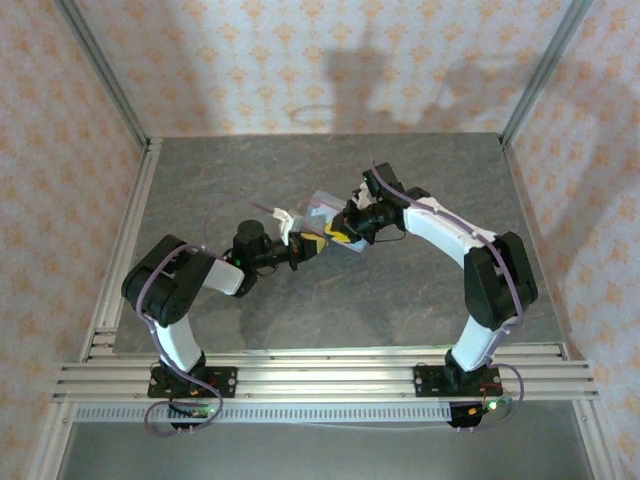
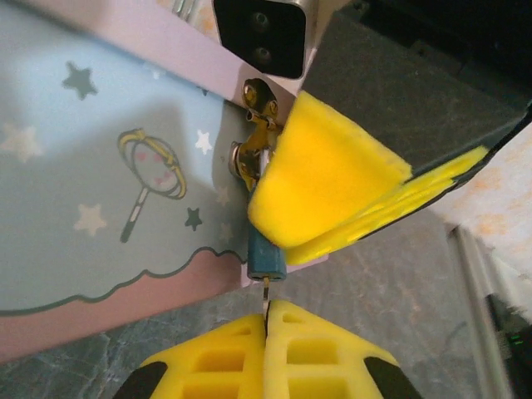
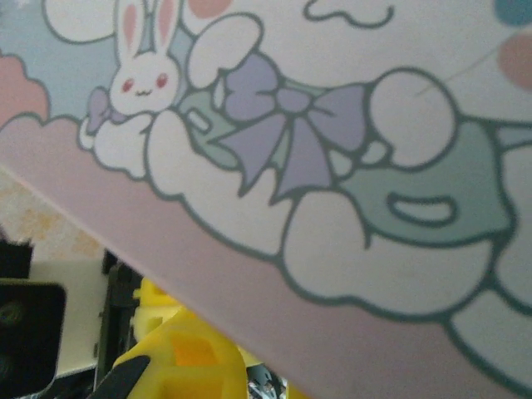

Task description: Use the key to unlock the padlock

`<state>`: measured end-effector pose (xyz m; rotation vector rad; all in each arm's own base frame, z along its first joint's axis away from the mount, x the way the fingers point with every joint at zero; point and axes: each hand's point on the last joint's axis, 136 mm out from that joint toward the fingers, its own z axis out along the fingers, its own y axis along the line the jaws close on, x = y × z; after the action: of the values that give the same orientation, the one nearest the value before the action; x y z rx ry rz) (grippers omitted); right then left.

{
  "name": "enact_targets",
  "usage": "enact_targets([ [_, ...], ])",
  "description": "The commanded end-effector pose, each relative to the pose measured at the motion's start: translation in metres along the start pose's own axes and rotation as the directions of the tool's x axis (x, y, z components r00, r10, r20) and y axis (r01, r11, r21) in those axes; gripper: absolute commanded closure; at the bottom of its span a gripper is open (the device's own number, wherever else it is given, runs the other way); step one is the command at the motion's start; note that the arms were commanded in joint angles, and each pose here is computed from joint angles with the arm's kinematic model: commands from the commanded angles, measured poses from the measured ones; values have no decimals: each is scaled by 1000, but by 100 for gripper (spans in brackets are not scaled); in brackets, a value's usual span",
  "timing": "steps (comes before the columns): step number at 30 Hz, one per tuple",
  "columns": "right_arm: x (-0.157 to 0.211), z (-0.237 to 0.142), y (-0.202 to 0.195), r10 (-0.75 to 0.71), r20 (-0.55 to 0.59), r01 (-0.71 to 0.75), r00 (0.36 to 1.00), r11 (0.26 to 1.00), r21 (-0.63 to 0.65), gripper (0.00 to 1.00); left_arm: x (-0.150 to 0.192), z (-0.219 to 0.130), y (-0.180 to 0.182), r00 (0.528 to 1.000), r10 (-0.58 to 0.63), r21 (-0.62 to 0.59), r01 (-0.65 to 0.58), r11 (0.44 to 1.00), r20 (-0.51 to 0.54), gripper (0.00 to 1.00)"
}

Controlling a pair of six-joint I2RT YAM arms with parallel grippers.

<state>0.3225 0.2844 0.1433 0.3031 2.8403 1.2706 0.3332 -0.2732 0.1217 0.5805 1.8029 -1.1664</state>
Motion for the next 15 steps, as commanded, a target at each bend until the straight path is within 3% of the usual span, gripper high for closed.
enact_targets([
  [1,6,-5,6,-37,56,36,998,999,8,77,8,8,-8,992,99,-62,-105,993,-82,100],
  [9,12,8,-4,-41,131,36,991,998,42,65,32,3,-5,995,39,-118,-50,992,-90,100],
  [15,17,12,-20,-46,187,27,981,994,104,45,52,-3,1,993,27,-170,-46,984,-112,100],
])
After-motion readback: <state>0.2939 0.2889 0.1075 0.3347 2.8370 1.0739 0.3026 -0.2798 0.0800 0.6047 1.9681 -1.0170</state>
